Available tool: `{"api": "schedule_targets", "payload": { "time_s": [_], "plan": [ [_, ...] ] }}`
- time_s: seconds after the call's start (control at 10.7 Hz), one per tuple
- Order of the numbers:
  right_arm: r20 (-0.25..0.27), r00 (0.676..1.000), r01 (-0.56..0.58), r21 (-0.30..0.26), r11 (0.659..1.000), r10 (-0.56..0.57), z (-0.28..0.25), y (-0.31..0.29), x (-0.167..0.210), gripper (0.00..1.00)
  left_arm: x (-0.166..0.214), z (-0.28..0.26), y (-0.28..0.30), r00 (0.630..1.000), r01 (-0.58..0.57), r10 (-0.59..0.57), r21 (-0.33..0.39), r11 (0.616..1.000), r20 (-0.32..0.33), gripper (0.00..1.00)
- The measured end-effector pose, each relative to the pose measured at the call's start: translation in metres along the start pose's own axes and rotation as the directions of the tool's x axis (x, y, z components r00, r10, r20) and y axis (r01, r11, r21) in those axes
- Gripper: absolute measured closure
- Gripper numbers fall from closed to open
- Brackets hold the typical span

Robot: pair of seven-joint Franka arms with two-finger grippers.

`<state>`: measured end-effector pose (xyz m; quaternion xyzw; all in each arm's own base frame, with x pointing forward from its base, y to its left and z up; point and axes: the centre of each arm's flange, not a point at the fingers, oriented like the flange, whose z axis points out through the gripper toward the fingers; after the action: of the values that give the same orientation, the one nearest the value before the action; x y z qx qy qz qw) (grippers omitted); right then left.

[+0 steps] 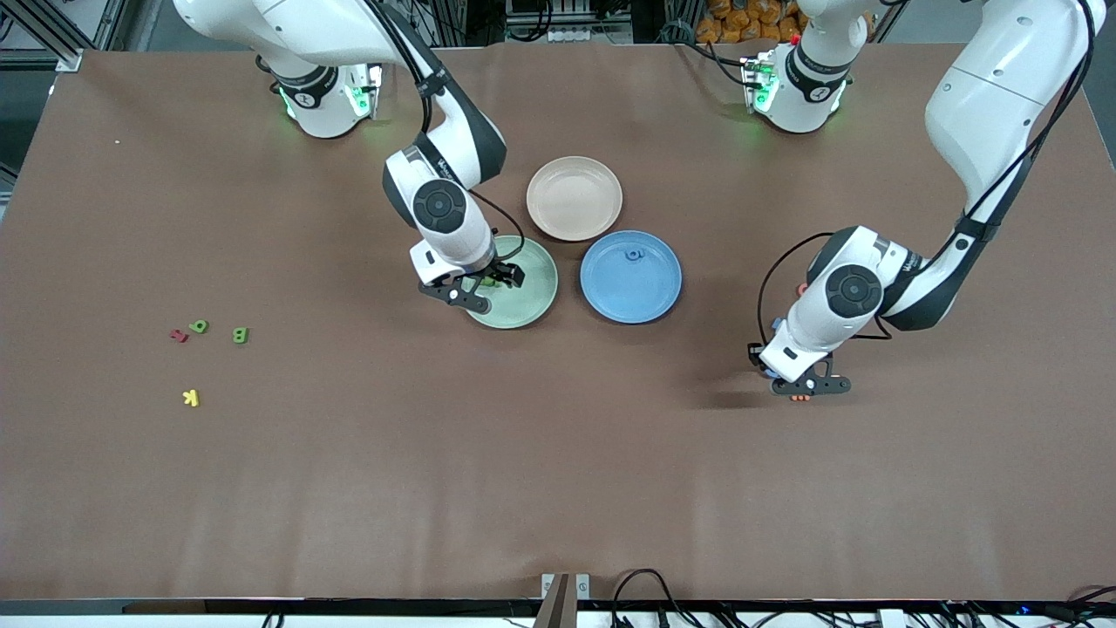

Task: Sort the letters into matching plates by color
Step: 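Drop the N on the green plate while the left gripper drops the c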

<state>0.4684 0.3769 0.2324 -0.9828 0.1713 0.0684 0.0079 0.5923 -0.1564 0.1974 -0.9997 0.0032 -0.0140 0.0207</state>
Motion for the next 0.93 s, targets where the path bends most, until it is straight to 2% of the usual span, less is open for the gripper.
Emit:
{"api": "schedule_targets", "payload": {
  "time_s": [0.19,0.56,0.93],
  "plan": [
    [-0.013,1.000,0.015,-0.002,1.000,-0.015,-0.005,0.016,0.025,0.00,-0.010,-0.020,0.028,1.000,0.009,-0.010,0.025,1.000,0.027,0.65],
    [-0.041,0.992,0.122,0.004,0.992,-0.122,-0.023,0.069,0.093,0.00,-0.040,-0.048,0.087,0.996,0.042,-0.046,0.061,0.997,0.078,0.65],
    [-0.015,0.969,0.248,0.008,0.969,-0.247,-0.062,0.148,0.150,0.00,-0.069,-0.060,0.129,0.991,0.078,-0.086,0.083,0.993,0.101,0.65]
  ]
}}
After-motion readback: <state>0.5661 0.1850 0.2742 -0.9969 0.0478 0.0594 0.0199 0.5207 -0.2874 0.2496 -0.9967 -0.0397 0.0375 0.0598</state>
